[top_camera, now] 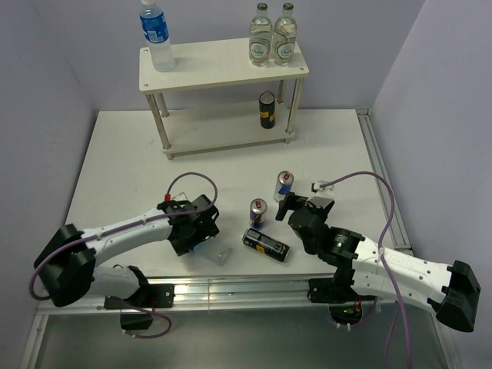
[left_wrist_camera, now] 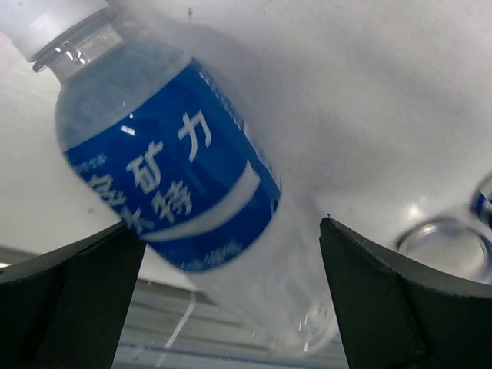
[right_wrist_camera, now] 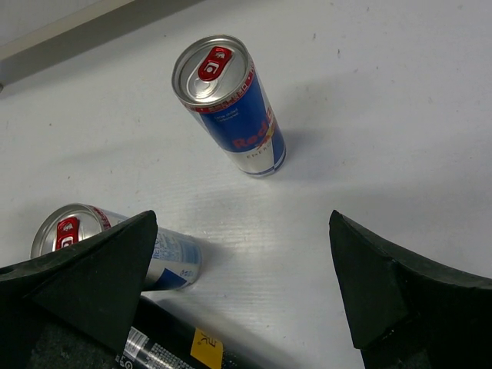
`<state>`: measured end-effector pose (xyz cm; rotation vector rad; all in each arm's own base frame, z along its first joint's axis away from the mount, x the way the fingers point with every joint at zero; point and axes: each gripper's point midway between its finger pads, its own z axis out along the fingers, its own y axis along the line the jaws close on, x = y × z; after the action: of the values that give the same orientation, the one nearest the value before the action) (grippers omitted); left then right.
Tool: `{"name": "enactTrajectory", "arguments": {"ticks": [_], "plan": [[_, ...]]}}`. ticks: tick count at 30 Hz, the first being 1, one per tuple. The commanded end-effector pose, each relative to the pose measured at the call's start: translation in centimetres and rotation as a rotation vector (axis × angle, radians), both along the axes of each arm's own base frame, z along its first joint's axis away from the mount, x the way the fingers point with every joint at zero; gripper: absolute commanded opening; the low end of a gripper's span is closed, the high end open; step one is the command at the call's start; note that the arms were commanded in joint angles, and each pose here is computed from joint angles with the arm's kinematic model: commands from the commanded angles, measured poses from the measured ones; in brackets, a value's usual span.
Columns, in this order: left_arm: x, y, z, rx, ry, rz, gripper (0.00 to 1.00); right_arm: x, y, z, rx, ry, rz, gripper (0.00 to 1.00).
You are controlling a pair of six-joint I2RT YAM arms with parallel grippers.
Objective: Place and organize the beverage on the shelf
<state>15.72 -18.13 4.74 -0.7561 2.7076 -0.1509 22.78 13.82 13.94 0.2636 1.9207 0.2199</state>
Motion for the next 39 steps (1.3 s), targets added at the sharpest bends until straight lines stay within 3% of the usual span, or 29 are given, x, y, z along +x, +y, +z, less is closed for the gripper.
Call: {"name": "enactTrajectory", "arguments": {"ticks": [1,5,8,11,12,13,17,23,25,26,31,35,39], "plan": [[2.6,-2.4,-2.1,-0.022,-0.021,0.016,0.99,0.0,-0.4,-0.1,0.0,-0.016,-0.025,1.0],[3.1,-2.7,-4.3,-0.009,0.004,0.027,0.94,0.1,-0.4,-0.2,-0.012,-0.009,-0.03,1.0],[2.8,-2.3,-5.3,-0.014,0.012,0.026,0.74,0.2,-0.3,-0.2,-0.015,-0.01,-0.027,1.0],[3.0,-0.5,-5.4,0.04,0.002,0.047,0.26,0.2,-0.1,-0.3,-0.021,-0.007,-0.02,1.0],[3.9,0.1,-4.6,0.08,-0.043,0.062,0.04,0.2,-0.1,-0.3,-0.021,-0.007,-0.02,1.0],[4.3,0.6,-3.9,0.11,-0.062,0.072,0.0,0.3,-0.1,-0.2,-0.021,-0.007,-0.022,1.0],[6.7,2.4,3.0,0.249,-0.206,0.048,0.0,0.3,0.0,-0.4,-0.03,-0.002,-0.02,1.0],[14.2,1.7,23.5,0.343,-0.7,0.025,0.0,0.4,0.1,-0.4,-0.036,-0.003,-0.019,1.0],[15.8,1.4,28.3,0.348,-0.828,0.049,0.0,0.5,0.2,-0.4,-0.044,-0.001,-0.02,1.0],[16.4,1.9,30.6,0.425,-0.877,0.002,0.0,0.5,0.3,-0.5,-0.047,0.003,-0.019,1.0],[18.3,1.5,43.6,0.404,-1.191,0.033,0.0,0.6,0.4,-0.5,-0.066,0.008,-0.029,1.0],[19.6,1.9,50.6,0.478,-1.346,0.07,0.0,0.6,0.4,-0.5,-0.062,0.0,-0.025,0.99],[22.5,1.3,54.6,0.482,-1.441,0.044,0.0,0.6,0.5,-0.4,-0.056,-0.007,-0.022,0.99]]}}
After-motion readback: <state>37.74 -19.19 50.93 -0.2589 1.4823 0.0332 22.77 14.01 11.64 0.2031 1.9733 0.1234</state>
